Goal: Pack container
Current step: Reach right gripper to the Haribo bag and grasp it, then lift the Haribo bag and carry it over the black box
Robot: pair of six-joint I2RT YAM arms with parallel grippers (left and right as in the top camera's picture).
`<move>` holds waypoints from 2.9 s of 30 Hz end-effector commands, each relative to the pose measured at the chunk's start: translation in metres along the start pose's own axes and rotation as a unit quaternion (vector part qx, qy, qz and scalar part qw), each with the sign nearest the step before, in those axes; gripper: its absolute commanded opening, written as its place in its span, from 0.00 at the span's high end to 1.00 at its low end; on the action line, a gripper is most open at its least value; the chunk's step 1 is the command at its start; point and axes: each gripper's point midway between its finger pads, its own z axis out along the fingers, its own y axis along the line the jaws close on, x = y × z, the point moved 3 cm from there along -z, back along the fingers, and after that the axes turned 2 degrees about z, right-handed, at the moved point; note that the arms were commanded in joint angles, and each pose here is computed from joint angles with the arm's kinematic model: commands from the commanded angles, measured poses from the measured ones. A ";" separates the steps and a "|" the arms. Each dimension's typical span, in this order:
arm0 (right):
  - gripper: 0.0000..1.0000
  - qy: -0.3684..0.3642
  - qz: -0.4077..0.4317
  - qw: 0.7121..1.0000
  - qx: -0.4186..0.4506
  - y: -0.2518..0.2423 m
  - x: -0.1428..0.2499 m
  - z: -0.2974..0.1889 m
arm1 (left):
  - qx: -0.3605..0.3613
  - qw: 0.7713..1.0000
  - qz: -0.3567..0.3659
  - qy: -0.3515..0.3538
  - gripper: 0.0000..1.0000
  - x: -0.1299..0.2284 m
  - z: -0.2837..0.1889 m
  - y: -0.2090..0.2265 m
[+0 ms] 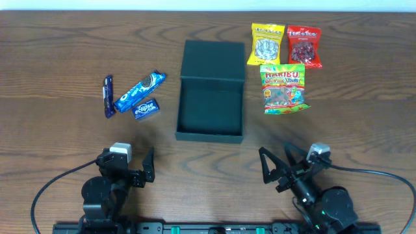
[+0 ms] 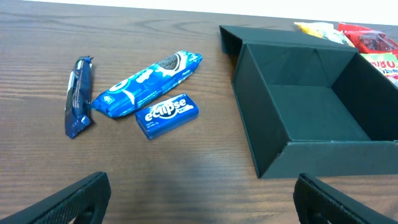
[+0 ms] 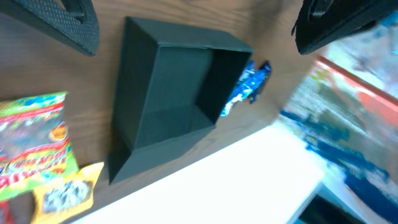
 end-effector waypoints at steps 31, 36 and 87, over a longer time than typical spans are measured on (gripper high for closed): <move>0.01 0.204 -0.163 0.901 0.346 -0.113 -0.067 0.136 | -0.004 1.000 0.007 0.007 0.05 0.007 0.003 0.002; 0.01 0.201 -0.163 0.895 0.363 -0.134 -0.067 0.144 | -0.004 1.000 0.007 0.007 0.05 0.008 0.003 0.002; 0.99 0.332 -0.082 0.873 0.348 -0.208 0.018 0.161 | -0.004 1.000 0.007 0.007 0.05 0.008 0.003 0.002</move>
